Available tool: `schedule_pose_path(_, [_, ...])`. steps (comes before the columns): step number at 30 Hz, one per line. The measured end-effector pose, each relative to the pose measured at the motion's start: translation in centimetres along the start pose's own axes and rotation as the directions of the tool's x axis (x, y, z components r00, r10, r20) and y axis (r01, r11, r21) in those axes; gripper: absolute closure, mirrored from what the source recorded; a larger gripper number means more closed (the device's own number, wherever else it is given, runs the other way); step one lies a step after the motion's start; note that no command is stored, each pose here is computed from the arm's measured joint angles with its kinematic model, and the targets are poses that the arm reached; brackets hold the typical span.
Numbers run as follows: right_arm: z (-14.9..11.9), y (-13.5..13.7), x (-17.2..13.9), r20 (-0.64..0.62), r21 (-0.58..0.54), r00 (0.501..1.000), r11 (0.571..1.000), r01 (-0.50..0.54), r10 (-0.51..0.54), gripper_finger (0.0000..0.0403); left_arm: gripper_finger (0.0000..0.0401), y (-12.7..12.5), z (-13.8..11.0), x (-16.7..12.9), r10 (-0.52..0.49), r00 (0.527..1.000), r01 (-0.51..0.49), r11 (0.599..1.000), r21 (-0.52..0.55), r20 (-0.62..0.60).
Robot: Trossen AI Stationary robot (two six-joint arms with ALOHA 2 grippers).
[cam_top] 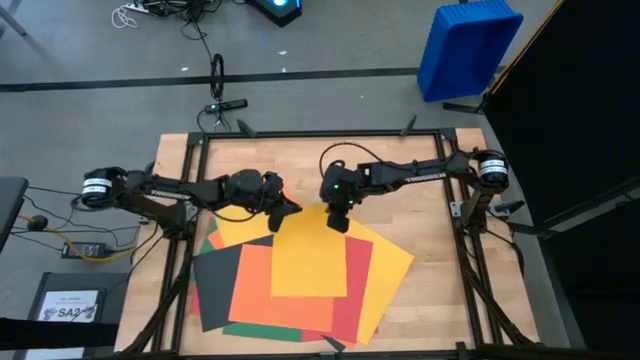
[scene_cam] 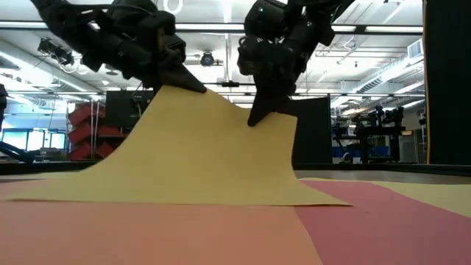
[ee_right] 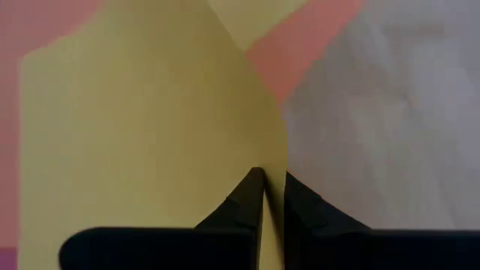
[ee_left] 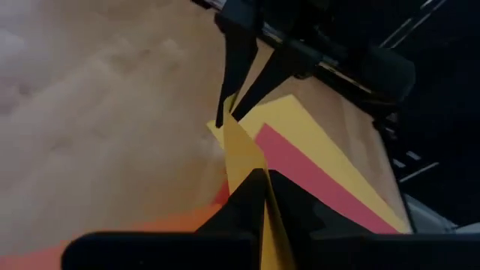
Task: Organize paper
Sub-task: Move the yellow colored paper to the top right of the table
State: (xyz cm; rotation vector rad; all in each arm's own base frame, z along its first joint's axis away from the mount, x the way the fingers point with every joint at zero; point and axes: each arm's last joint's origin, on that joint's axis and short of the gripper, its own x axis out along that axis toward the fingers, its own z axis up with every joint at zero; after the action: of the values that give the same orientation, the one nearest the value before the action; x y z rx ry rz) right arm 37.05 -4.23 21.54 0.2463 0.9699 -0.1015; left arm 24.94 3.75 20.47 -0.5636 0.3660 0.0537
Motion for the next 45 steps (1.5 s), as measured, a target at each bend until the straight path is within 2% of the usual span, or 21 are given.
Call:
schedule_pose_path(9, [0.3,-2.7,-0.3,0.011,0.043,0.991,0.991,0.13,-0.131,0.0403,0.0401,1.0,3.0,-0.4,0.078,0.997,-0.079,0.996,0.04,0.025])
schedule_pose_path(15, [0.3,-5.2,-0.7,-0.002,0.052,0.979,0.977,0.205,-0.205,0.0403,0.0401,2.3,3.3,-0.8,0.13,0.991,-0.131,0.991,0.031,0.027])
schedule_pose_path(20, [-0.5,-7.3,-1.1,-0.091,0.039,0.949,0.951,0.307,-0.302,0.0403,0.0401,2.7,3.4,-1.0,0.15,0.988,-0.15,0.988,0.027,0.023])
schedule_pose_path(27, [-2.0,-9.7,-2.0,-0.245,-0.055,0.856,0.888,0.456,-0.454,0.0403,0.0401,2.9,3.5,-1.0,0.156,0.987,-0.157,0.987,0.026,0.026])
schedule_pose_path(34, [-3.3,-11.1,-2.9,-0.366,-0.203,0.747,0.831,0.519,-0.555,0.0403,0.0401,2.9,3.5,-1.0,0.156,0.987,-0.157,0.987,0.026,0.025])
schedule_pose_path(40, [-4.2,-11.4,-3.5,-0.449,-0.342,0.652,0.792,0.506,-0.611,0.0403,0.0401,2.9,3.5,-1.0,0.157,0.987,-0.157,0.987,0.026,0.024])
schedule_pose_path(45, [-4.9,-11.5,-4.0,-0.506,-0.423,0.588,0.776,0.468,-0.631,0.0403,0.0401,2.9,3.5,-1.0,0.149,0.989,-0.15,0.988,0.026,0.021])
